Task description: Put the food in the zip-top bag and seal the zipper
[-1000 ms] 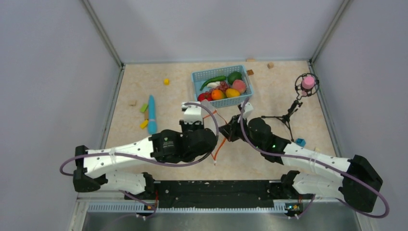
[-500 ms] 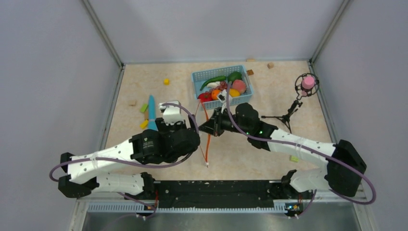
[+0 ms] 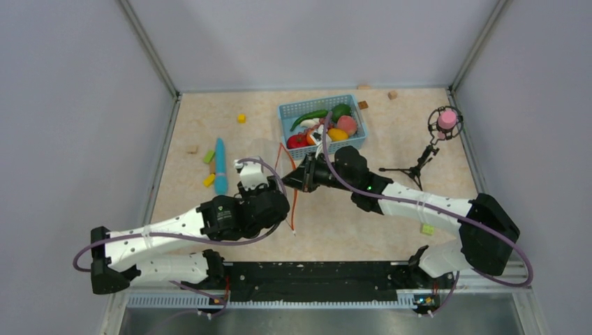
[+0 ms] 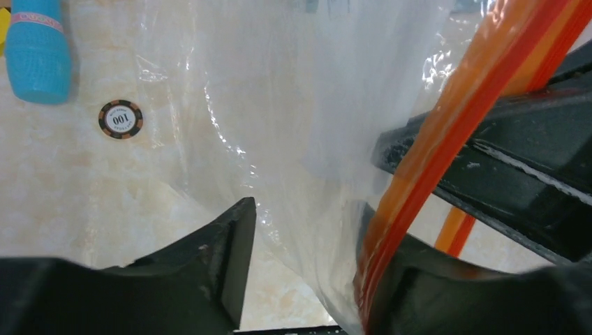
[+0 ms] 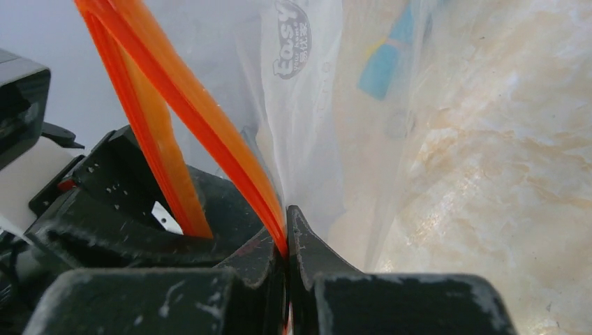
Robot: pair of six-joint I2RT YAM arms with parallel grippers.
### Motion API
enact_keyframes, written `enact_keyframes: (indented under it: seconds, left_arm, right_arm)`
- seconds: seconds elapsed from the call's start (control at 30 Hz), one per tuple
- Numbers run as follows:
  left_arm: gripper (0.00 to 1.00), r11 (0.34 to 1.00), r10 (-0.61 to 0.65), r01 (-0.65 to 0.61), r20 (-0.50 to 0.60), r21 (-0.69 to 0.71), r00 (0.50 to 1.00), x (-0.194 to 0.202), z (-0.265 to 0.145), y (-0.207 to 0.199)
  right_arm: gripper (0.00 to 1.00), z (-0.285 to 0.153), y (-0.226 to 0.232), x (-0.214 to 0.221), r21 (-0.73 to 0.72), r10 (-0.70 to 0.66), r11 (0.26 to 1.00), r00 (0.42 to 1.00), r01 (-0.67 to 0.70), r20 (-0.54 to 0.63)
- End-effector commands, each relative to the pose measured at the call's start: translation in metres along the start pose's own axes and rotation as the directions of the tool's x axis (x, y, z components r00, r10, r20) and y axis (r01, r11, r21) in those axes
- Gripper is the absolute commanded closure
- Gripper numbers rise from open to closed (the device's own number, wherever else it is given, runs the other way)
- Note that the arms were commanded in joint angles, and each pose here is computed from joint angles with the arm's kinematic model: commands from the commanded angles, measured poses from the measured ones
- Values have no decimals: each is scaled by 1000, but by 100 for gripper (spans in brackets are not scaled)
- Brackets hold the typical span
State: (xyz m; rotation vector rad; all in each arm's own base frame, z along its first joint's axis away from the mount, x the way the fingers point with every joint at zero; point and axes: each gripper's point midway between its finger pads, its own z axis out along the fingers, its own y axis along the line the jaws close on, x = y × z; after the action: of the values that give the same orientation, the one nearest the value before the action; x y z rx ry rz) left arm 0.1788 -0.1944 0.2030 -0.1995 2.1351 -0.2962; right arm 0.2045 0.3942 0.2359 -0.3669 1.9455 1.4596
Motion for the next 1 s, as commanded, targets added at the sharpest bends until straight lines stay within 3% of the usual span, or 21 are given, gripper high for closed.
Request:
enact_keyframes:
  seconds: [0.0, 0.13, 0.27, 0.37, 0.47, 0.57, 0.7, 0.83, 0.97]
  left_arm:
    - [56, 996, -86, 86, 1, 10, 996, -5, 12, -8]
    - [99, 993, -90, 93, 43, -73, 995, -21, 10, 10]
    - [100, 981, -56, 68, 72, -182, 996, -41, 7, 36]
    - [100, 964, -31, 53, 89, -259, 996, -58, 2, 53]
    - [100, 949, -11, 50, 125, -312, 992, -74, -3, 65]
    - [100, 945, -8, 53, 139, -323, 990, -78, -2, 70]
    - [100, 958, 12, 17, 96, -288, 995, -64, 17, 64]
    - [100, 985, 3, 3, 34, -175, 999, -40, 48, 36]
    - [100, 960, -4, 29, 89, -279, 996, -55, 53, 45]
  right_arm:
    - [100, 0, 14, -10, -33, -35, 999, 999, 36, 33]
    - [100, -9, -38, 10, 200, -119, 971, 991, 130, -69]
    - [100, -26, -79, 12, 389, -203, 889, 969, 244, -142]
    - [96, -44, -116, -2, 574, -254, 766, 957, 289, -143]
    - [96, -62, -156, -14, 710, -259, 646, 956, 279, -140]
    - [95, -69, -190, -23, 753, -209, 615, 969, 233, -129]
    - [91, -53, -201, -31, 703, -255, 650, 954, 290, -158]
    - [67, -17, -169, -36, 516, -323, 780, 934, 355, -154]
    - [55, -1, -142, -44, 388, -369, 840, 923, 380, -107]
